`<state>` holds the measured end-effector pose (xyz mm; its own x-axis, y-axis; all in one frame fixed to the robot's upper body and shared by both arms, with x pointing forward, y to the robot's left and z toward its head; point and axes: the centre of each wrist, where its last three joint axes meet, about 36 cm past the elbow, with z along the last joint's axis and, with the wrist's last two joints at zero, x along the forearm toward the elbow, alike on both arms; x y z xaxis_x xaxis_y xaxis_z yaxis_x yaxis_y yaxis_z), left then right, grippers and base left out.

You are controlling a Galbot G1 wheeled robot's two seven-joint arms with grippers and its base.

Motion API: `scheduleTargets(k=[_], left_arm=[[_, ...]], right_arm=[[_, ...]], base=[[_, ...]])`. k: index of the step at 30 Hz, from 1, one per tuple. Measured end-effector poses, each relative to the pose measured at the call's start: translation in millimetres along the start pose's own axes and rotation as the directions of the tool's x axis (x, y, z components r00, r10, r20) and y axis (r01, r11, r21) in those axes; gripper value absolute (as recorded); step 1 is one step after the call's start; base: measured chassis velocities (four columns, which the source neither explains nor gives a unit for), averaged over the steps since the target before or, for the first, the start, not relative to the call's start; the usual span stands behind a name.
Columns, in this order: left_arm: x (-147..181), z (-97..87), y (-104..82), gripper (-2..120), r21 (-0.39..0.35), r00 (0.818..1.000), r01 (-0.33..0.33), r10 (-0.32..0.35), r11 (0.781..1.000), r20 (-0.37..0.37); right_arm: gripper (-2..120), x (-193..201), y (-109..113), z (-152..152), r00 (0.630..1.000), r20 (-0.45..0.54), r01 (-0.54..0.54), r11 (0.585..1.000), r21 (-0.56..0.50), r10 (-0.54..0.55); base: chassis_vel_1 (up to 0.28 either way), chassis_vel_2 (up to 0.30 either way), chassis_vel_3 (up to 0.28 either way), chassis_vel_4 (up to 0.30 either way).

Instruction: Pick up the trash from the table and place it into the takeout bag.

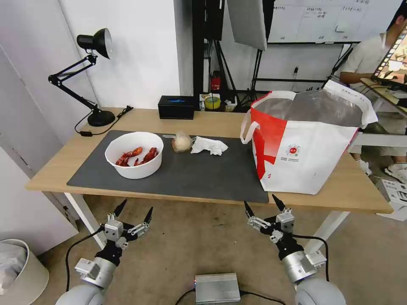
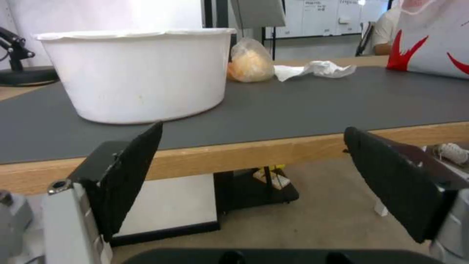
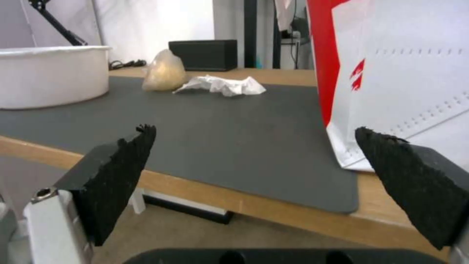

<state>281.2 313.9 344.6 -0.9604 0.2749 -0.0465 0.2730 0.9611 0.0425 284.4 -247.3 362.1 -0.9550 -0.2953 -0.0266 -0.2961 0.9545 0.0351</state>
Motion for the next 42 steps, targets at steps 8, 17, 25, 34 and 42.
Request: scheduleTargets(k=[8, 17, 25, 34, 42], left_arm=[[4.6, -3.4, -1.5, 100, -0.004, 1.000, 0.008, -0.008, 1.000, 0.002], [13.3, -11.4, -3.6, 100, -0.006, 1.000, 0.028, -0.028, 1.000, 0.009], [-10.0, -14.3, -9.5, 100, -0.002, 1.000, -0.001, 0.001, 1.000, 0.008], [-1.3, -13.9, -11.6, 100, -0.004, 1.000, 0.029, -0.029, 1.000, -0.002], [5.7, -13.7, -11.7, 100, -0.002, 0.999, 0.048, -0.048, 0.999, -0.009]], right_arm=[[100, -10.1, 6.7, -14.4, 0.999, 0.007, 0.032, 0.999, -0.007, -0.032], [100, -49.9, 16.2, -44.0, 0.996, 0.024, 0.085, 0.996, -0.022, -0.084], [100, -117.5, 5.0, -90.0, 0.997, -0.027, 0.070, 0.989, -0.131, -0.075], [100, -202.9, 6.1, -103.0, 0.987, -0.116, 0.090, 0.983, -0.160, -0.109], [100, -288.1, 50.2, -100.2, 0.970, -0.244, -0.032, 0.996, -0.081, 0.011]], base=[[0.000, 0.000, 0.000, 0.000], [0.000, 0.000, 0.000, 0.000], [0.000, 0.000, 0.000, 0.000], [0.000, 0.000, 0.000, 0.000], [0.000, 0.000, 0.000, 0.000]])
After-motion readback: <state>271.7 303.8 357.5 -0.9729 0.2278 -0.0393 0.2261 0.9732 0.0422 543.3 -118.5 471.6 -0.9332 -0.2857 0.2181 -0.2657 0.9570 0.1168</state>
